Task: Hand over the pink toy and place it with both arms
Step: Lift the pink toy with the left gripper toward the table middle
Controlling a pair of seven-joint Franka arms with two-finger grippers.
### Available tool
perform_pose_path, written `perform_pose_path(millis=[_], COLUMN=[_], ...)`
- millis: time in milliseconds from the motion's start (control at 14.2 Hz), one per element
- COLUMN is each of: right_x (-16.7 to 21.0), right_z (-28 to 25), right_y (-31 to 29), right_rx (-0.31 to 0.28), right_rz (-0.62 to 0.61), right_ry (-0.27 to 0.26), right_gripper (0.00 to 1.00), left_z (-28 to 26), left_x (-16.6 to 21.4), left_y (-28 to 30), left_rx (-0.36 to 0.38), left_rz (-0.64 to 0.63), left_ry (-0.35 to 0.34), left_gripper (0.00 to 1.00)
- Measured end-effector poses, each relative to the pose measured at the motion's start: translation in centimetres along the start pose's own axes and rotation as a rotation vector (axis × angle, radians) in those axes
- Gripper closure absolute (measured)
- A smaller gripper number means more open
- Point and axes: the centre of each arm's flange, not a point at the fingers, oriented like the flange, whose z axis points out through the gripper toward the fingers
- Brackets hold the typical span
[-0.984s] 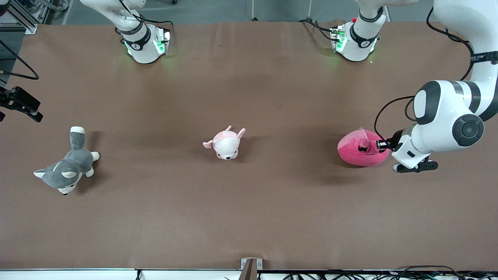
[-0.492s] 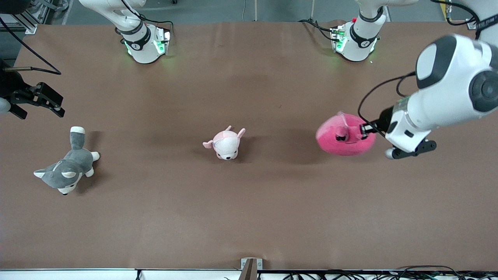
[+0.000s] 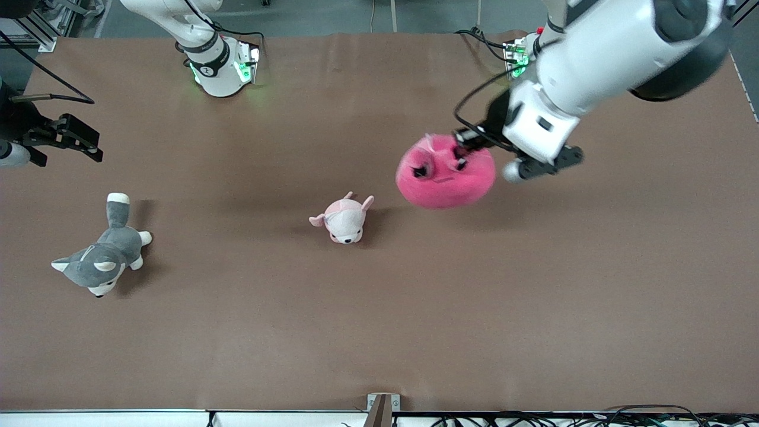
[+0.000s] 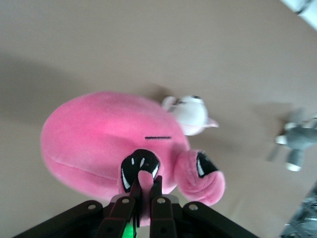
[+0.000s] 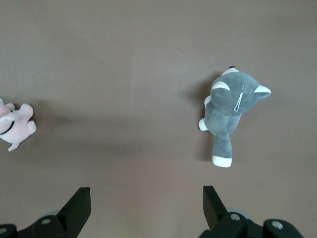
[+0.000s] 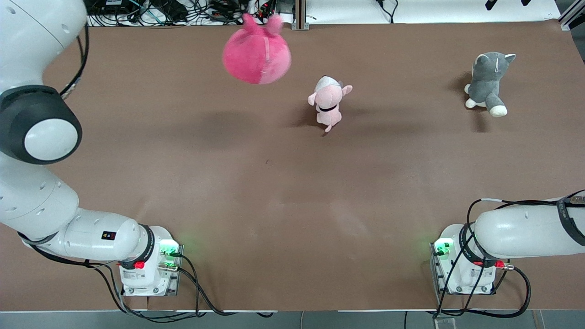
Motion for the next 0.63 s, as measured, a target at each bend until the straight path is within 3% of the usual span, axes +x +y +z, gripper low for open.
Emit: perform_pose_path(millis=[70,352,562,633], right_x=[0.0,0.8,2.7,3.2], right_z=[0.0,0.7,2.5,2.9], right_y=[-0.4,-2.5,-1.5,-1.3], right_rx=[0.024,0.308,0.506,0.554], right_rz=[-0.005,0.005,0.063,0.079], right_ry=[-0.004,0.000,-0.010,-0.013], right_gripper=[0.00,0.07,0.11,0.18], left_z=[0.5,4.5,8.5,9.6], left_x=[-1.9,-8.7,-11.8,-12.5], left_y=[2.1,8.7,11.2,11.6], left_rx=[-0.048,-0.214,-0.260,-0.262], left_rz=[0.001,-0.009,-0.004,0.004], left_ry=[0.019,0.037,0.009,-0.001], left_gripper=[0.91,0.91,0.91,0.91])
